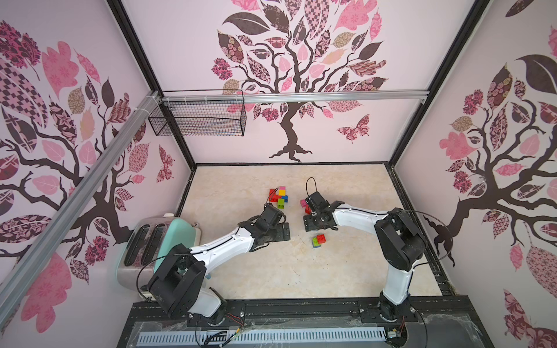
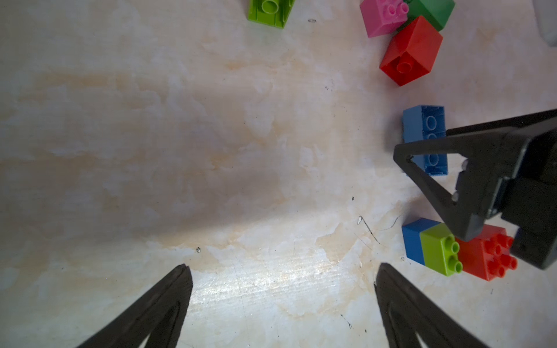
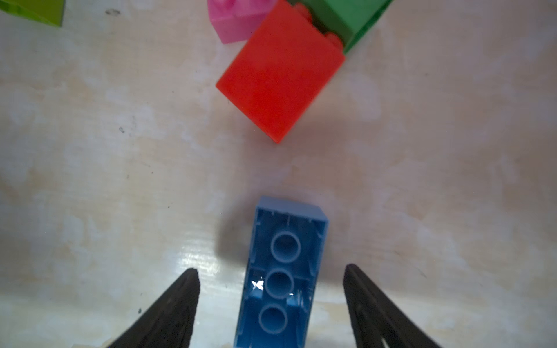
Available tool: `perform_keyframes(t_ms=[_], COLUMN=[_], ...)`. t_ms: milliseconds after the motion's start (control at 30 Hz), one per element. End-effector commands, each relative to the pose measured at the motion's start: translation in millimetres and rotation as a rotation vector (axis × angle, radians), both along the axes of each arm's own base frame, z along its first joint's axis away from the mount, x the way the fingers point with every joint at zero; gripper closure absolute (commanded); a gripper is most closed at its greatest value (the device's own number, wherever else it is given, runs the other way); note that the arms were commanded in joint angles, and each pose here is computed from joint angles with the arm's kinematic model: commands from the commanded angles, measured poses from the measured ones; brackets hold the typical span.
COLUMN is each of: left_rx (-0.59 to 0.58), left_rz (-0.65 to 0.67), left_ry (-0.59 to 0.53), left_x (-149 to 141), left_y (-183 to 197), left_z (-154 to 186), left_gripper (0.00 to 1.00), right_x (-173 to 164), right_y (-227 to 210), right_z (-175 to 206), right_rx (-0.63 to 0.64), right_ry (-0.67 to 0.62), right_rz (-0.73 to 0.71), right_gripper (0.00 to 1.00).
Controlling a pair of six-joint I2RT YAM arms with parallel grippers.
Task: Assemble the number 4 with lego
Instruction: Pick up the lego brick from the center of the board.
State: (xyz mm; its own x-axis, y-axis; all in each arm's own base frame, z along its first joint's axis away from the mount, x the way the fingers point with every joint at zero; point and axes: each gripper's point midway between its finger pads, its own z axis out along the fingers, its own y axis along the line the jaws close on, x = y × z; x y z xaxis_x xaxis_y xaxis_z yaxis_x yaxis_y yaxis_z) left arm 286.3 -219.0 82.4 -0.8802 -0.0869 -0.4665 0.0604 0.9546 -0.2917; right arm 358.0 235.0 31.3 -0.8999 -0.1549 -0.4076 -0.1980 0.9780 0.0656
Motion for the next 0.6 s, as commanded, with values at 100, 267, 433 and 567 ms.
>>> perform_keyframes(t_ms=[100,267,433,567], left_rx=[0.008,0.004,-0.003,-0.01], left_rz=[0.018,0.021,0.034,0.048], left_ry=[0.003,0.001,-0.005,-0.013], left_x=[-1,-1,-1,1], left_y=[6,6,8,13], left_z=[-7,-7,-7,-5], left_gripper=[0.02,0.02,0.02,0.02], right_x=[4,-4,-18,-25], right_y=[4,0,-6,-5], right_z=[-10,-15,-25,-31], right_rx=[-0.05,-0.064,-0.087,-0.117], right_ry=[0.029,0.052,0.086,0.098], right_rz=[0.043,0.049,0.061,0.098], right_gripper=[0.37,0.43,0.46,0.51])
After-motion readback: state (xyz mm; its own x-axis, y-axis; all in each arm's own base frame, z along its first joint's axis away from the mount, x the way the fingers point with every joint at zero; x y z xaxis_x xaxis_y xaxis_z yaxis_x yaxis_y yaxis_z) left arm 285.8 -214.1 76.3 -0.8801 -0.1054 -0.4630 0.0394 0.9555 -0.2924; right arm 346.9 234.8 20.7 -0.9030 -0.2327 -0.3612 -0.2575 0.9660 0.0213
